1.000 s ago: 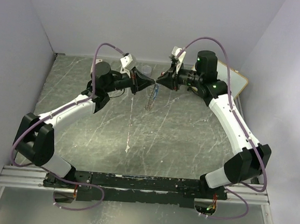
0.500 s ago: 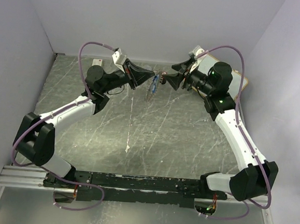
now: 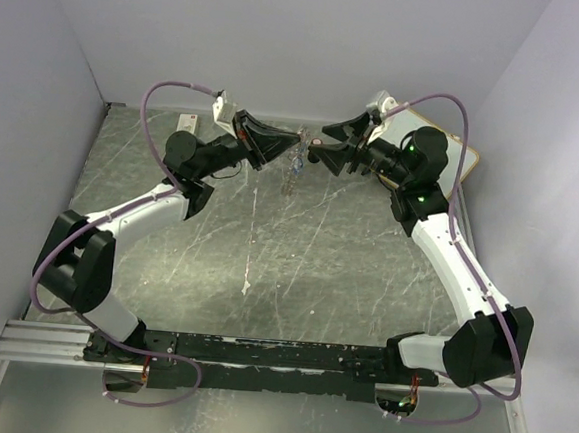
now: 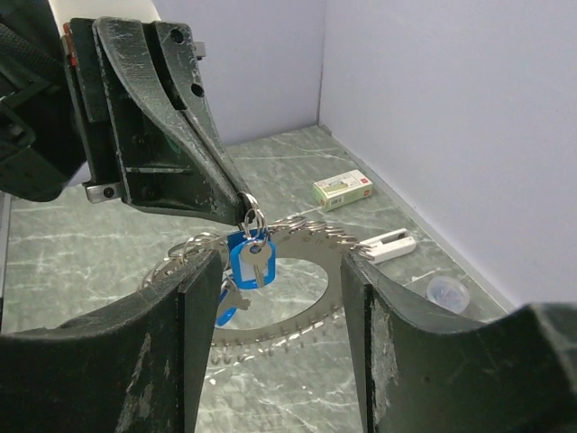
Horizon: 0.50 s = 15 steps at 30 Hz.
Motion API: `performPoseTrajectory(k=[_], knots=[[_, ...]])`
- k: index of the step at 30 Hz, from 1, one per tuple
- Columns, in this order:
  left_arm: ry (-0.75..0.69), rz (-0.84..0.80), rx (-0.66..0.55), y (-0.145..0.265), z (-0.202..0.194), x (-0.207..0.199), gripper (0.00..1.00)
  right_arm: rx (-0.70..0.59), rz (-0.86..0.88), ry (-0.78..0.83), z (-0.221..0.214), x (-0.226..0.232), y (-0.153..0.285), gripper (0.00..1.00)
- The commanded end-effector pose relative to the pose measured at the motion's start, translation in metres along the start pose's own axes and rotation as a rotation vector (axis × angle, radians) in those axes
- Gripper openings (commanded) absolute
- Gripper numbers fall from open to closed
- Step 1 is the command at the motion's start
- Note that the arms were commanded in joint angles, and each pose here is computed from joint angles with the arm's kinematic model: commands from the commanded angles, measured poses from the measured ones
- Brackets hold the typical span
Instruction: Put the keys on the keyring
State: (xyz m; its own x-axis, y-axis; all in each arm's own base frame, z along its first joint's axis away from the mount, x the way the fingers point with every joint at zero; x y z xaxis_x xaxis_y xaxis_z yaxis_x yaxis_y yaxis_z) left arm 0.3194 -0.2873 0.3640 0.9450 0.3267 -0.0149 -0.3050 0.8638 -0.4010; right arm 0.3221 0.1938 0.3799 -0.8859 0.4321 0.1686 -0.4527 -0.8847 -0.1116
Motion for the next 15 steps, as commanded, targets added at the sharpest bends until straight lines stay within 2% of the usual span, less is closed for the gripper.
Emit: performPoseTrajectory(k=[1, 11, 15], knots=[[-0.034, -0.069, -0.078, -0.003, 0.015, -0.006, 0.07, -0.018, 0.056, 0.022, 0.005, 0.004, -0.002, 0.54], [-0.017, -0.141, -0.07, -0.005, 0.011, -0.012, 0.07, 0.007, 0.132, 0.027, 0.008, 0.006, -0.011, 0.38], [-0.015, -0.142, -0.082, -0.005, 0.014, -0.012, 0.07, 0.025, 0.151, 0.008, 0.005, 0.005, -0.014, 0.17]])
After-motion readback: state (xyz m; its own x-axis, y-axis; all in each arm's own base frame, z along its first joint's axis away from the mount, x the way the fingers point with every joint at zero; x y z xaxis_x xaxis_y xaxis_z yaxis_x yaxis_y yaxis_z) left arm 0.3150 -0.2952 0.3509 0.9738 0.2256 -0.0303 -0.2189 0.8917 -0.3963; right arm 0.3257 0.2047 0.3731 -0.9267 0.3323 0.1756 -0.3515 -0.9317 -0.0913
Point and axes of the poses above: each gripper's point midway between its finger pads, its own y axis back along the fingers, its own x axis along the line the jaws close on, z = x × y, the point moved 5 cm from there along y, back along the fingers, and after that the axes turned 13 degrees about -y, right-handed, at the moved point
